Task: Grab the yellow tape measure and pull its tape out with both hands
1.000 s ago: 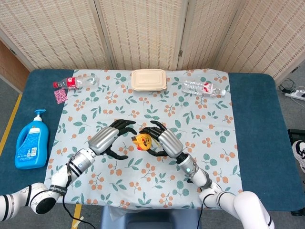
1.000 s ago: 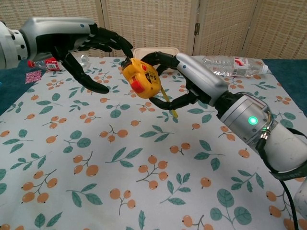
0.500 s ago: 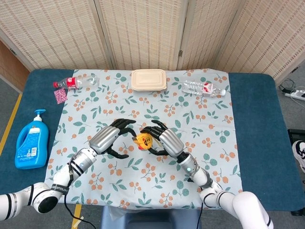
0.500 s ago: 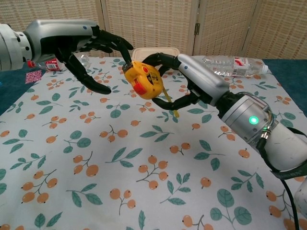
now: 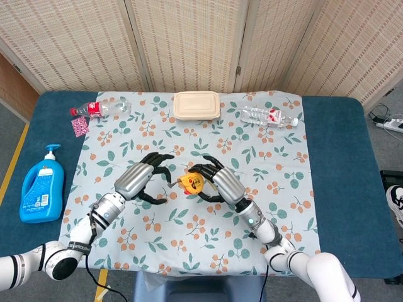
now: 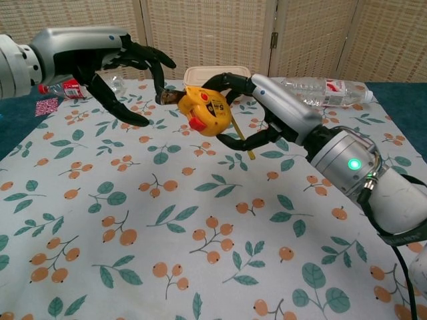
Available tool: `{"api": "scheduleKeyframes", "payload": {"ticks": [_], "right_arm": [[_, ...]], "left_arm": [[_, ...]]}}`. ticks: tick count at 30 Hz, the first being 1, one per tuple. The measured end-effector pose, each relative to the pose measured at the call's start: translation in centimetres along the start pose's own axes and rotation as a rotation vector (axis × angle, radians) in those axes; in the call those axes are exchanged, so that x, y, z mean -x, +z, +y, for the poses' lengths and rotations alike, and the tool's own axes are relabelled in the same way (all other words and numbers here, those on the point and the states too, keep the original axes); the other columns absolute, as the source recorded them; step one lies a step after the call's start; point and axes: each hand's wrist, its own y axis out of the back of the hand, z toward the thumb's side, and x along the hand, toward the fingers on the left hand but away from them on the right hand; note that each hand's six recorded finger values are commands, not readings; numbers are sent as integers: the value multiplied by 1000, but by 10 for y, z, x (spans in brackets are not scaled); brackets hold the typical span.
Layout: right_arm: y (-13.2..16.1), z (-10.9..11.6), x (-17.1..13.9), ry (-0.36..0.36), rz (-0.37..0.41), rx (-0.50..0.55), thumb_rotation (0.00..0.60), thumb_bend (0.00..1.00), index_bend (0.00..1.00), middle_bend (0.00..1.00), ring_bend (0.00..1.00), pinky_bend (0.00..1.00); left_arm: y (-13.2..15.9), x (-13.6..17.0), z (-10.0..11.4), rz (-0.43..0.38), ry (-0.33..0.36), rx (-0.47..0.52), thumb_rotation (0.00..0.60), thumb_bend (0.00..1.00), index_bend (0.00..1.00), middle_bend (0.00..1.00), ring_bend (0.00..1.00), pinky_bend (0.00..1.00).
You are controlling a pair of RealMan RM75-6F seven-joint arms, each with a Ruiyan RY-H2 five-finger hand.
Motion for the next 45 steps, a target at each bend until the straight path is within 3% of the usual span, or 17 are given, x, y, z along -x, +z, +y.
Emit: {"api": "scheduleKeyframes", "payload": {"ticks": [12, 24, 45], "right_arm": [[-2, 1, 1, 2, 5, -42, 600, 387, 581, 484, 345, 97], [-2, 0, 3, -1, 4, -53, 600, 387, 581, 484, 346, 90], [-21, 18, -6, 25, -18, -101, 600, 388, 581, 485, 346, 90]], "left_arm": [[-3, -5, -2, 5, 8, 25, 600, 238, 593, 178, 148, 0], [-5, -12, -4, 1, 47, 38, 600, 472, 640, 220, 193, 0], [-30, 4, 8, 7, 75, 23, 600, 529, 677, 260, 214, 0]]}}
